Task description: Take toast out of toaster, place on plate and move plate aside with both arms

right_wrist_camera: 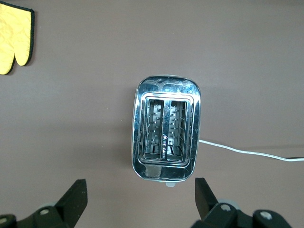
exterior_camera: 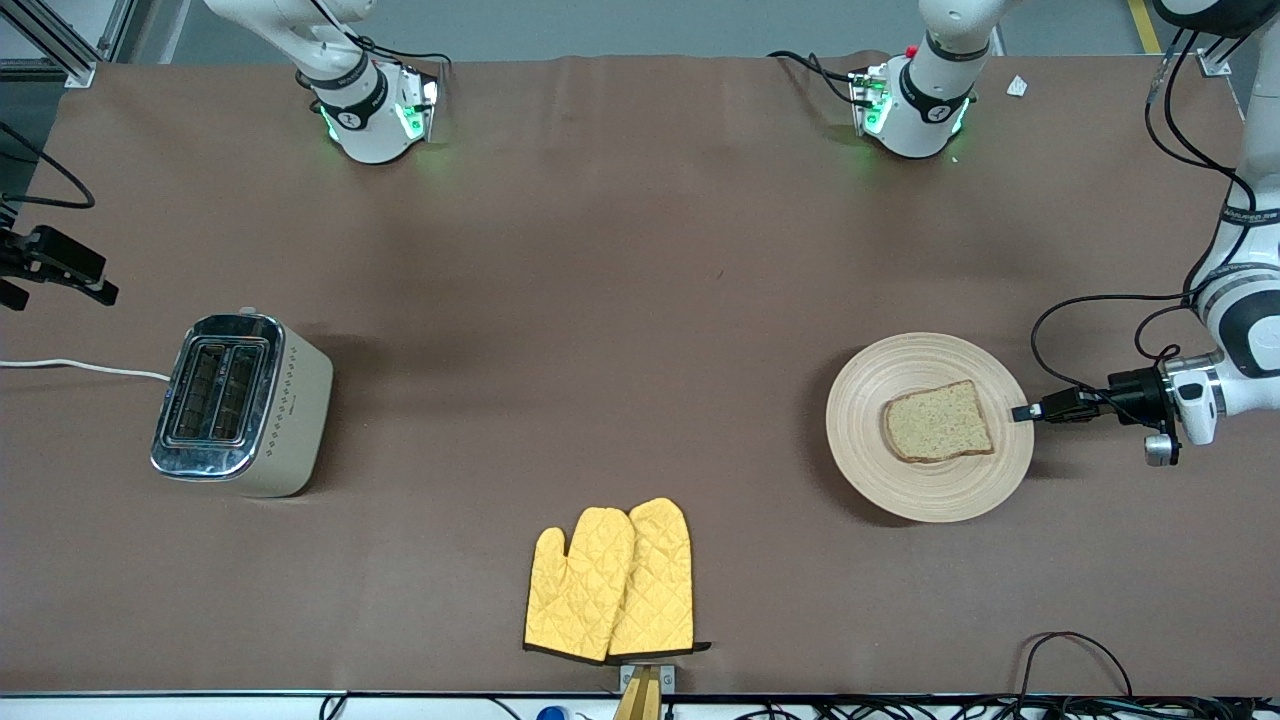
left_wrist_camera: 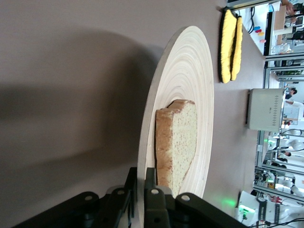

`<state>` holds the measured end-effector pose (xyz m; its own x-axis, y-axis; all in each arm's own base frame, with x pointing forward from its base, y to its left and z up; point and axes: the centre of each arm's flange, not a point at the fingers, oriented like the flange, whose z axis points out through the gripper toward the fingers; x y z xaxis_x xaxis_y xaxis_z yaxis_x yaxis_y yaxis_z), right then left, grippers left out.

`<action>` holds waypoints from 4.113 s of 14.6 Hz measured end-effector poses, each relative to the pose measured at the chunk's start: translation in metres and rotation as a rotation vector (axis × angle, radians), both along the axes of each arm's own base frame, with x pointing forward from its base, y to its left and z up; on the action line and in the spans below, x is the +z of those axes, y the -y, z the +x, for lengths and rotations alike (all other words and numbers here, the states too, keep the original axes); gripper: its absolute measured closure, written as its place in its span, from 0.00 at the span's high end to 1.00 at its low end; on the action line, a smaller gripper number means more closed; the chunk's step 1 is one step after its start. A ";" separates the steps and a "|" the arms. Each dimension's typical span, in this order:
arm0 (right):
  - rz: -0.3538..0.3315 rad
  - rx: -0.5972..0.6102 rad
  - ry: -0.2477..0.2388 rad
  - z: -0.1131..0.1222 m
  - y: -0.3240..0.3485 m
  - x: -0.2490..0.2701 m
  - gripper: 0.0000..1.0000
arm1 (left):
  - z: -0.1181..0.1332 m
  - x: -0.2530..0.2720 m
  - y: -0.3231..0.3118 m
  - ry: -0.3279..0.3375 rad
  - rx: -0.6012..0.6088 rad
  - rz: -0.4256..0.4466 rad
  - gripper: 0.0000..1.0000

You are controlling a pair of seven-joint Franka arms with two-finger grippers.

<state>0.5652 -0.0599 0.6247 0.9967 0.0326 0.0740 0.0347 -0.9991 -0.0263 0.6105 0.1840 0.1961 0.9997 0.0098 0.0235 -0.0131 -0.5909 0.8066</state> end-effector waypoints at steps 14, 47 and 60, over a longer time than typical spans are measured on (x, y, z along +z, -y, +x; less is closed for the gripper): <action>-0.002 0.005 0.001 0.000 -0.002 0.000 1.00 | 0.043 0.040 -0.009 0.012 -0.046 0.147 0.85; -0.029 -0.028 0.036 -0.001 0.023 0.007 1.00 | -0.082 0.445 0.284 -0.089 0.019 0.954 1.00; -0.022 0.002 -0.012 -0.003 0.005 0.001 1.00 | -0.099 0.446 0.291 -0.050 0.003 1.008 1.00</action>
<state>0.5618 -0.0653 0.6260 0.9975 0.0362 0.0614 0.0366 -0.9993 -0.0046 0.5117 -0.1074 0.6422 0.9998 0.0109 -0.0194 0.0096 -0.9976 -0.0691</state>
